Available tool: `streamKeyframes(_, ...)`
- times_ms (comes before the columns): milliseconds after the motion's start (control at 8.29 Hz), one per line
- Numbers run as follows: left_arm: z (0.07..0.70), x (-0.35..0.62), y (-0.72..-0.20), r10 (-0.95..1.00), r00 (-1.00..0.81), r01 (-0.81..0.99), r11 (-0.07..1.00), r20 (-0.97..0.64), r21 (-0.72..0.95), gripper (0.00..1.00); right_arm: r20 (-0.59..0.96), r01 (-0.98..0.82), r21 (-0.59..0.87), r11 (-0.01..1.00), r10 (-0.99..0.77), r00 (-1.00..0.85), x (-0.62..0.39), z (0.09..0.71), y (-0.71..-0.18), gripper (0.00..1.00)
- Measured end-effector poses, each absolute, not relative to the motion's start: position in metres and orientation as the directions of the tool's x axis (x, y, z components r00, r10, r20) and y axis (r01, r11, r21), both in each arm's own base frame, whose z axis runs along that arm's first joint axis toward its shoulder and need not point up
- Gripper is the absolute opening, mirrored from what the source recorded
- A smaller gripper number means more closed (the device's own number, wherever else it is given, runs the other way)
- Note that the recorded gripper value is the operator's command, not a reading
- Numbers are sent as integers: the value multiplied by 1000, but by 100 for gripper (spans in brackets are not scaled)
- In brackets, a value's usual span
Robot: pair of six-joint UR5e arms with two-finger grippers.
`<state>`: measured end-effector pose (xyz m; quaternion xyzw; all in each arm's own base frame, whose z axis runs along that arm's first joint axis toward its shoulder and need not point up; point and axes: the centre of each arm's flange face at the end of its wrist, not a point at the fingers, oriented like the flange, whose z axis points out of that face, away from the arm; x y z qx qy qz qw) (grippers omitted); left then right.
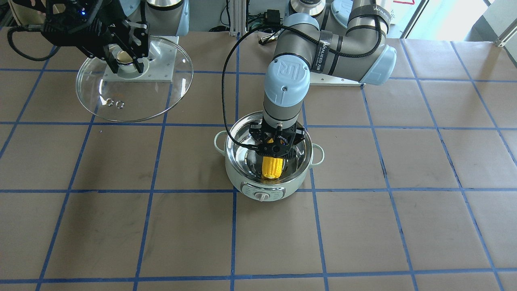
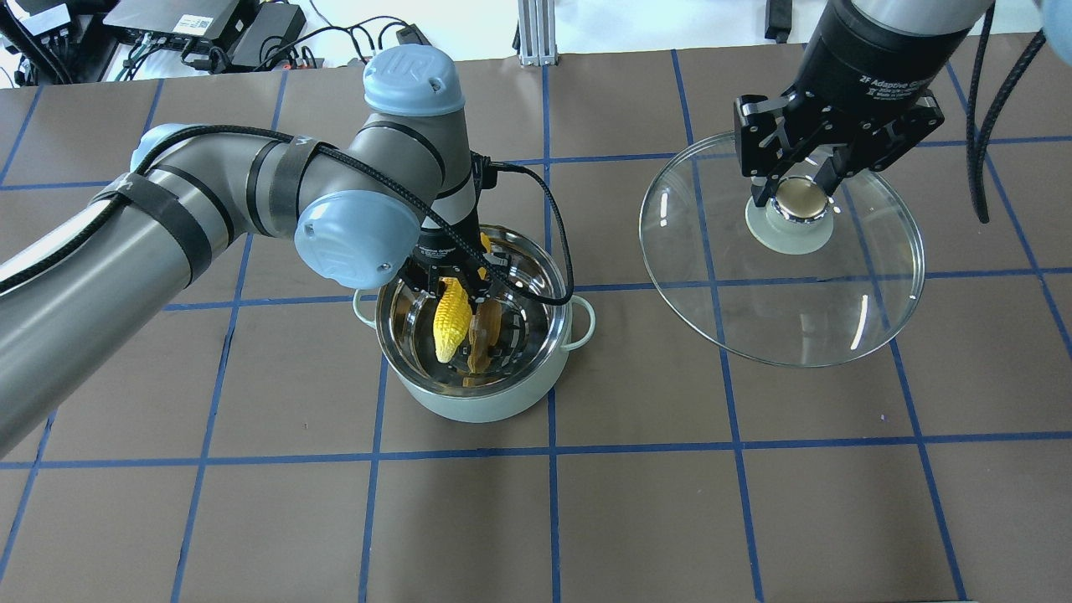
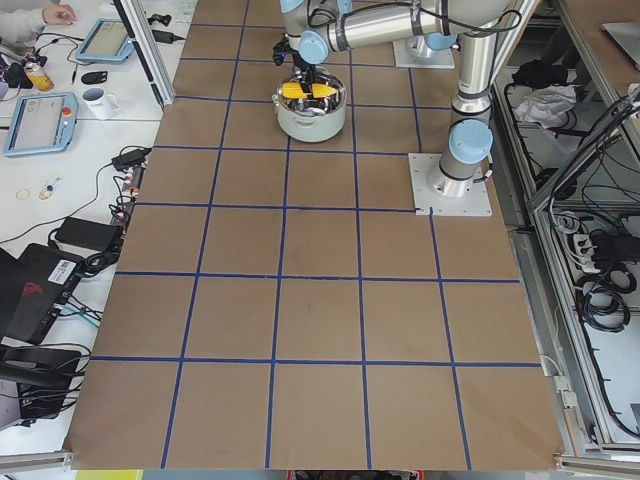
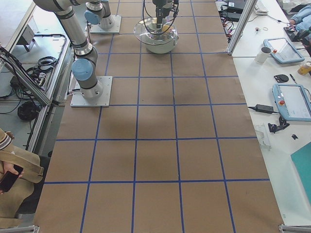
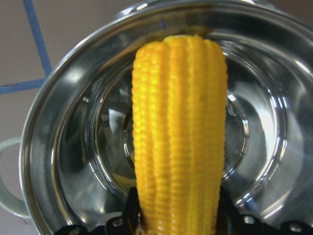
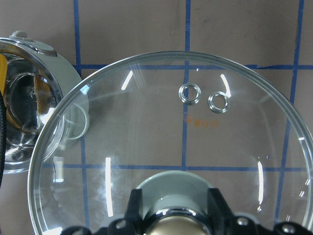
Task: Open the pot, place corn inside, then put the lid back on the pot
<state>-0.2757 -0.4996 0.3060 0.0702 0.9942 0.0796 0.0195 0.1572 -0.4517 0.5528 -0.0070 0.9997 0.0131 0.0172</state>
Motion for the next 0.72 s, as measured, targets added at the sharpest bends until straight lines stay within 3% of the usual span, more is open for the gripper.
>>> streamKeyframes(723,360,-244,-529,82,-996,79,993,-23,93,100,-34,-15,27,1000,-14,-999,157,552,-452,41)
